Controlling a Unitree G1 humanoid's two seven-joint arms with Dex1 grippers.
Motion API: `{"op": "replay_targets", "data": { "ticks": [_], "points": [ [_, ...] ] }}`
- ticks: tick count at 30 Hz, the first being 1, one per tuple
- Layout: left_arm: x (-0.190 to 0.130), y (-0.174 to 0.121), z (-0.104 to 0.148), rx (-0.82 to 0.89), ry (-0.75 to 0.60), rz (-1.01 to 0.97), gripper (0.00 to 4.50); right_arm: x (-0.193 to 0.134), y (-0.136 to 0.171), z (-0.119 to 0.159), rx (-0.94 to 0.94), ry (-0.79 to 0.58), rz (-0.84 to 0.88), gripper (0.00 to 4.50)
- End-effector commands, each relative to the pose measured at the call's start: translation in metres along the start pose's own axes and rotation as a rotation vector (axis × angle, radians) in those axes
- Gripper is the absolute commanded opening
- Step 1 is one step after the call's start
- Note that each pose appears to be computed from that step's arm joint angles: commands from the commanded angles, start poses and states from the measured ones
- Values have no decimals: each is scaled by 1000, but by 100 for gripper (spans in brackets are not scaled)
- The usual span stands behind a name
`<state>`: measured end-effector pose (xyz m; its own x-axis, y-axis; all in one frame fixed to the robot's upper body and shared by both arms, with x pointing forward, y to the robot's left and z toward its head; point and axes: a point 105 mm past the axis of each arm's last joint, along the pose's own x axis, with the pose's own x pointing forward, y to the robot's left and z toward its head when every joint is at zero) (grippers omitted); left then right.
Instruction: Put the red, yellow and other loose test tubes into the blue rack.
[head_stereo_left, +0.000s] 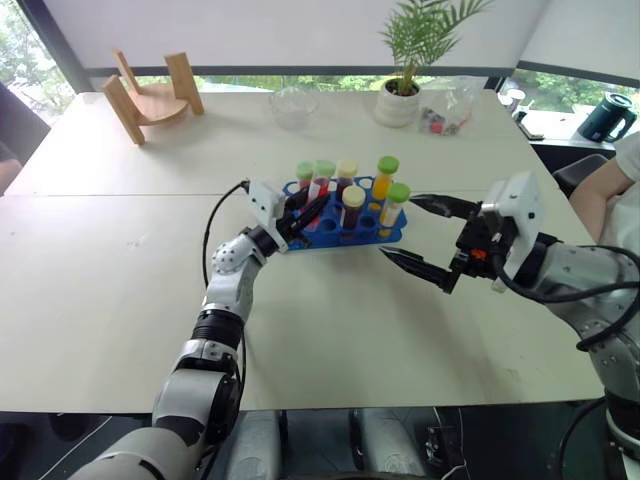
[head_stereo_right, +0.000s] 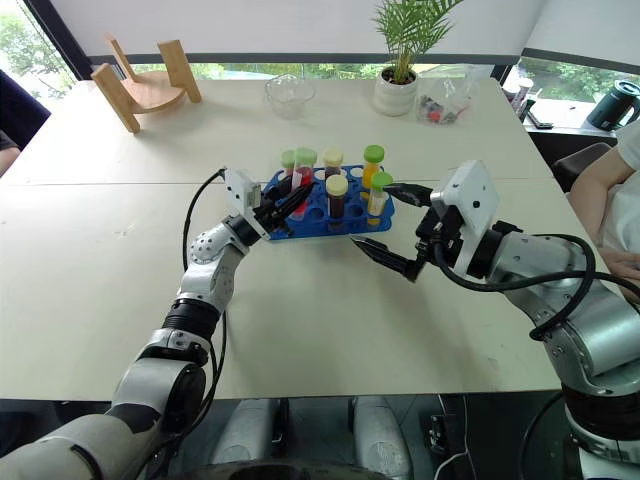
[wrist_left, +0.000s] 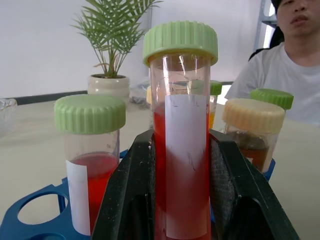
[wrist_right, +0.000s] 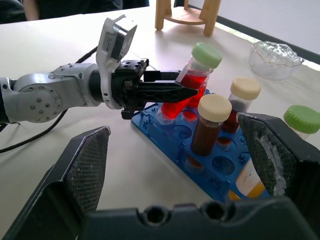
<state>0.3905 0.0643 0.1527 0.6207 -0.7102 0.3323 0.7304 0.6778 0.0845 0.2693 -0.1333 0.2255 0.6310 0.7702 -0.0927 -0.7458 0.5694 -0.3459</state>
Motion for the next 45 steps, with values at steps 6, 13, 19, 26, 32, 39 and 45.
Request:
{"op": "replay_targets", "data": {
  "ticks": [6,13,19,26,32,39,45],
  "points": [
    [-7,-1,-4,36,-4,3,81,-3,2,12,-37,-41,-15,450],
    [-13,-2,-12,53,-1,26,81,-2,2,13,-37,-43,-11,450],
    [-11,-4,-19,45,10,37,81,-2,2,13,-40,-44,-7,450],
    [-12,-6,-27,49,35,21,381,-2,1,14,-45,-44,-7,450],
    [-35,0,-27,90,60,8,445,-2,1,14,-43,-46,-11,450],
    [-65,10,-4,118,120,-24,445,-3,1,12,-38,-41,-10,450],
    [-91,14,30,49,263,-83,445,-5,-1,7,-29,-26,-9,450]
  ]
}}
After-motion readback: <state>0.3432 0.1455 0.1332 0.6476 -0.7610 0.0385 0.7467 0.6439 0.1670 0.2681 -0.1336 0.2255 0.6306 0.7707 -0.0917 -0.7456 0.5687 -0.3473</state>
